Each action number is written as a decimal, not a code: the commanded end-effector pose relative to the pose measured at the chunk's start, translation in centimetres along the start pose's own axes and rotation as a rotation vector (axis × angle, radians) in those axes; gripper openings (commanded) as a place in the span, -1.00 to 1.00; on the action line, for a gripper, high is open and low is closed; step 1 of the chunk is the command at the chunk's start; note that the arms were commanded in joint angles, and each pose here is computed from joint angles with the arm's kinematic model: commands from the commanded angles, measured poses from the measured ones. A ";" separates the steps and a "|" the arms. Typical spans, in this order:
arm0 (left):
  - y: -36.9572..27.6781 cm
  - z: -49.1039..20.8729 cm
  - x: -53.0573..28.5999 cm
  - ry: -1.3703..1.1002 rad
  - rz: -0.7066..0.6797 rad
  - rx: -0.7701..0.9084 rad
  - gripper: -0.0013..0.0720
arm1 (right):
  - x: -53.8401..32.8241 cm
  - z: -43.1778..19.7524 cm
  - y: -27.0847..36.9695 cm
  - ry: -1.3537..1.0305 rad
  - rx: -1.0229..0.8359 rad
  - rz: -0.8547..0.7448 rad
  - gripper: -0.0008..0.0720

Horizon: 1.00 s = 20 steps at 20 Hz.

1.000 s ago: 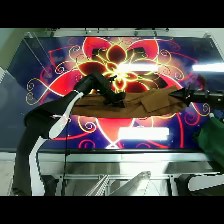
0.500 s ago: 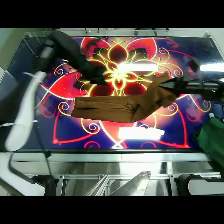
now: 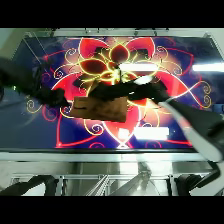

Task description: Fold the shirts.

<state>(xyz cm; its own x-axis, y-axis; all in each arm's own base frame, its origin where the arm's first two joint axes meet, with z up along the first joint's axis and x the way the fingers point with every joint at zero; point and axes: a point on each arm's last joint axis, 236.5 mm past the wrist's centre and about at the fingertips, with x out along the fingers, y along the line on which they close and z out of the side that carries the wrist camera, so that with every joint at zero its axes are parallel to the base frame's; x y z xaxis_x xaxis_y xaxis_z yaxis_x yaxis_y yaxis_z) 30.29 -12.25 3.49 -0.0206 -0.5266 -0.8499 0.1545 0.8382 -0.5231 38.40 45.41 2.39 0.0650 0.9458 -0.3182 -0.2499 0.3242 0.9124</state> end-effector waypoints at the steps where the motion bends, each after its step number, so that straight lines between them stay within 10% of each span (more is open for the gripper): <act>1: 2.0 -5.6 3.6 0.032 0.005 -0.068 -0.91 | 6.8 -3.3 -1.9 0.061 0.072 0.007 0.63; 3: 2.1 -7.6 4.2 0.051 0.002 -0.057 -0.91 | 5.6 -3.6 -1.7 0.113 0.078 0.046 0.19; 10: 1.8 -6.9 2.9 -0.065 0.029 -0.027 -0.91 | -8.0 3.5 5.0 0.062 -0.038 0.172 0.22; 16: 3.3 -7.3 1.4 -0.081 0.022 -0.106 -0.91 | -18.3 3.1 -7.7 0.065 0.100 -0.340 -0.02; 20: 3.7 -7.0 1.2 -0.097 0.026 -0.117 -0.91 | -18.8 0.6 -16.0 -0.037 0.323 -0.465 0.82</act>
<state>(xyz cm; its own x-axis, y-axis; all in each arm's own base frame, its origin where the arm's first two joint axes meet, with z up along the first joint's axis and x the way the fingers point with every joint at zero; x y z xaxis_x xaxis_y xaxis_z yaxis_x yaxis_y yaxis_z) 23.88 -9.11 0.03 0.0732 -0.5099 -0.8571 0.0503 0.8602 -0.5075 41.98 26.14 -0.53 0.0820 0.7974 -0.5979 -0.0372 0.6019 0.7977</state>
